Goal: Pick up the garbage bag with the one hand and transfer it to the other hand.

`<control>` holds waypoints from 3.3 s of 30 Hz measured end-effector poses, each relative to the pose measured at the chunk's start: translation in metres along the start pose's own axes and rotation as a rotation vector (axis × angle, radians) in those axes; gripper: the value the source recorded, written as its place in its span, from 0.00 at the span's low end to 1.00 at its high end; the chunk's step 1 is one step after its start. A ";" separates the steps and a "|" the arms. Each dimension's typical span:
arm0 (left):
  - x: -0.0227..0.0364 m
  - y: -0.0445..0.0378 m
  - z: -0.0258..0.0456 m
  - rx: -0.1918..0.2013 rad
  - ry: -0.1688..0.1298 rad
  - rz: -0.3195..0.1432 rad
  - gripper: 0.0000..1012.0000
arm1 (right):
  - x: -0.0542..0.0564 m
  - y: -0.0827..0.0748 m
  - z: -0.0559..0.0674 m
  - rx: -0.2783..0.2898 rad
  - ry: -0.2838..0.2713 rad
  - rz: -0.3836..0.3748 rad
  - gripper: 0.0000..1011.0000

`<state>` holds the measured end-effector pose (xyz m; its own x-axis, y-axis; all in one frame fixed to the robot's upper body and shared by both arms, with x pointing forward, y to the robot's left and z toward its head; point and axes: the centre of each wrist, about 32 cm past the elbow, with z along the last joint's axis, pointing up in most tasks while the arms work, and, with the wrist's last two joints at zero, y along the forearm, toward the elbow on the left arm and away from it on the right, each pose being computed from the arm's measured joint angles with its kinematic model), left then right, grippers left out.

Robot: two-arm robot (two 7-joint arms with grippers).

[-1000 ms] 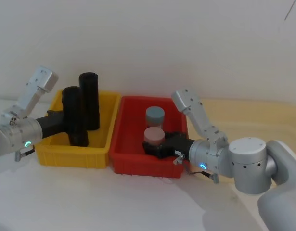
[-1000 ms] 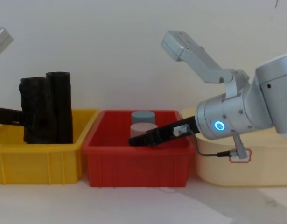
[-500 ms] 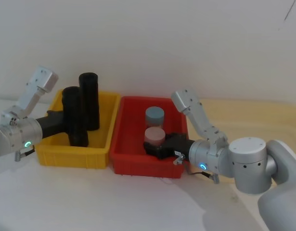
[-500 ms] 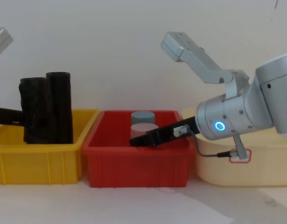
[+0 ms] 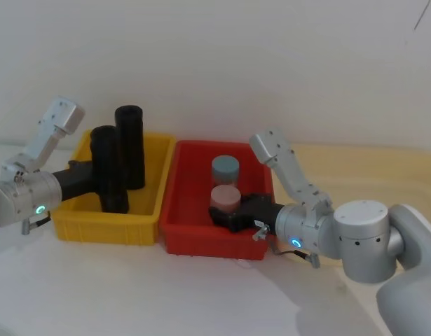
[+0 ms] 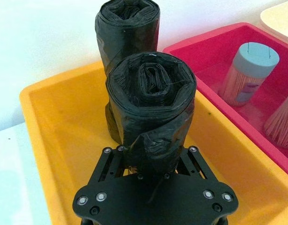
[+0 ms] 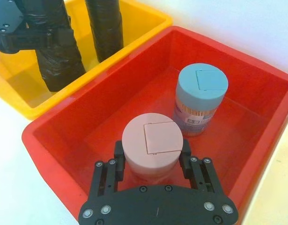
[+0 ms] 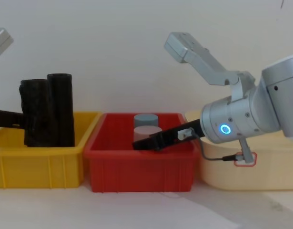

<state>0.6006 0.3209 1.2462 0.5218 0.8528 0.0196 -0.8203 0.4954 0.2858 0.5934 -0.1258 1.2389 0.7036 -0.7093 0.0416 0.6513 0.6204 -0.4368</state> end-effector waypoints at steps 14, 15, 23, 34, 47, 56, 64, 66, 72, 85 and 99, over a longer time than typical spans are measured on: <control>0.0000 0.0000 0.0000 0.000 0.000 0.000 0.39 | -0.002 -0.021 0.008 0.118 -0.058 -0.053 0.65; 0.0000 0.0000 0.0001 -0.001 0.000 0.000 0.39 | -0.002 -0.025 0.010 0.140 -0.061 -0.061 0.65; 0.0000 0.0000 0.0000 0.000 0.000 0.000 0.39 | 0.000 -0.043 0.015 0.236 -0.054 -0.095 0.65; 0.0000 0.0000 0.0000 0.000 0.000 0.000 0.39 | 0.008 -0.079 0.019 0.381 -0.003 -0.211 0.65; 0.0000 0.0000 0.0000 0.000 0.000 0.000 0.39 | 0.019 -0.114 0.009 0.435 0.050 -0.390 0.65; 0.0000 0.0000 0.0000 0.000 0.000 0.000 0.39 | 0.030 -0.129 -0.002 0.395 0.079 -0.531 0.65; 0.0000 0.0000 0.0000 0.000 0.000 0.000 0.39 | 0.040 -0.133 -0.013 0.313 0.104 -0.637 0.65; 0.0000 0.0000 0.0000 0.000 0.000 0.000 0.39 | 0.043 -0.131 -0.017 0.279 0.112 -0.660 0.65; 0.0000 0.0000 0.0000 0.000 0.000 0.000 0.39 | 0.051 -0.125 -0.025 0.198 0.129 -0.695 0.65; 0.0000 0.0000 0.0000 0.000 0.000 0.000 0.39 | 0.062 -0.111 -0.036 0.097 0.145 -0.721 0.68; 0.0000 0.0000 0.0000 0.000 0.000 0.000 0.39 | 0.065 -0.106 -0.040 0.063 0.150 -0.728 0.99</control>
<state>0.6006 0.3209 1.2463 0.5219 0.8528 0.0196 -0.8204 0.4955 0.2854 0.5590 -0.2506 1.2522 0.0451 -0.9835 0.1754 0.9561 -0.0084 -0.2928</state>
